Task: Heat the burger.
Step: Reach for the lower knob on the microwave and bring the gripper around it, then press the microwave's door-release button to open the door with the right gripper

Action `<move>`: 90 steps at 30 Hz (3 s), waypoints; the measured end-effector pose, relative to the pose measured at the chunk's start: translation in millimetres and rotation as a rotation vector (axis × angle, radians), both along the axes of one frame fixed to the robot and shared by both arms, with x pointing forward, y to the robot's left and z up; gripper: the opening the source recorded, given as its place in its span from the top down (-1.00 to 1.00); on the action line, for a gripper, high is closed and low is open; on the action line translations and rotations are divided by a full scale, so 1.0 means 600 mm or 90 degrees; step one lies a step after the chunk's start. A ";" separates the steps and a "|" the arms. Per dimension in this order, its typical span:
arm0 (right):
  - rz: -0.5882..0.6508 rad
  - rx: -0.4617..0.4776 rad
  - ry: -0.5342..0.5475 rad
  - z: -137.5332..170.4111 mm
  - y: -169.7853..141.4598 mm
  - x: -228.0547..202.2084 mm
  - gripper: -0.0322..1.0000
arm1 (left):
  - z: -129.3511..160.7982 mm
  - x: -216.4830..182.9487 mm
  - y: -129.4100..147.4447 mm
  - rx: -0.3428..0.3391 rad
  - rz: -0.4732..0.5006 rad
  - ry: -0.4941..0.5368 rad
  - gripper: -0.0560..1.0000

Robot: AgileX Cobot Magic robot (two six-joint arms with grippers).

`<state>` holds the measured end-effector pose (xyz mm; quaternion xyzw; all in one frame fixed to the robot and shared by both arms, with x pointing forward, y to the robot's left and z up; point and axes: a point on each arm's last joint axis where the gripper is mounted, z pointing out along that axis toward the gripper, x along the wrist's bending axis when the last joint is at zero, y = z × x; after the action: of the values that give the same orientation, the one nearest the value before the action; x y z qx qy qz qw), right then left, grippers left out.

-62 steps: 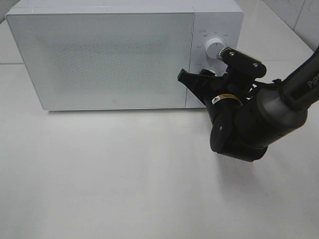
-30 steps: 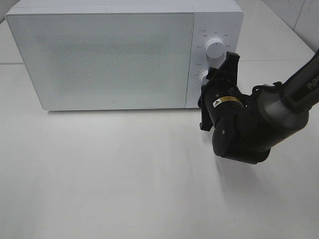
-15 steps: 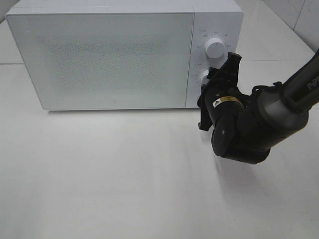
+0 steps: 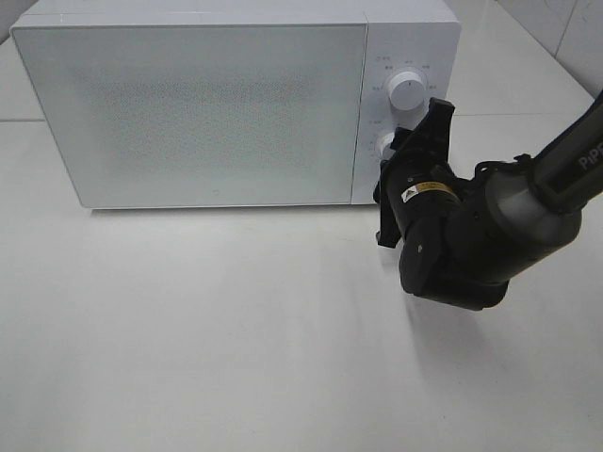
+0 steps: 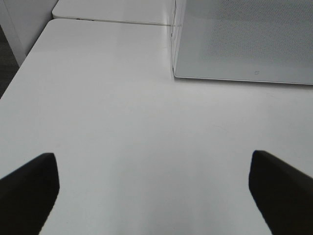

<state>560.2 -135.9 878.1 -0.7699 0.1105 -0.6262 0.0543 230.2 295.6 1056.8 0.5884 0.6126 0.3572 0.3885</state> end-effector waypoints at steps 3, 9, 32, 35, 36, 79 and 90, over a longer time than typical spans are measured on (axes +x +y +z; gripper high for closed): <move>-0.006 -0.009 0.002 0.000 0.001 -0.001 0.09 | 0.000 0.000 0.000 0.000 0.000 0.000 -0.95; -0.014 -0.045 0.006 0.002 0.000 0.001 0.04 | 0.000 0.000 0.000 0.000 0.000 0.000 -0.95; 0.109 -0.164 0.021 0.008 0.026 -0.048 -0.42 | 0.000 0.000 0.000 0.000 0.000 0.000 -0.95; 0.151 -0.198 0.039 0.018 0.022 -0.062 -0.42 | 0.000 0.000 0.000 0.000 0.000 0.000 -0.95; 0.168 -0.214 0.043 0.021 0.022 -0.067 -0.42 | 0.000 0.000 0.000 0.000 0.000 0.000 -0.95; 0.829 -0.979 0.079 0.280 -0.107 -0.288 -0.42 | 0.000 0.000 0.000 0.000 0.000 0.000 -0.95; 0.788 -1.011 0.038 0.330 -0.170 -0.374 -0.44 | 0.000 0.000 0.000 0.000 0.000 0.000 -0.95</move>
<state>335.7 -237.9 1076.2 -0.5208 -0.7567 -0.3606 -0.1615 230.2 295.6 1056.8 0.5884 0.6126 0.3572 0.3885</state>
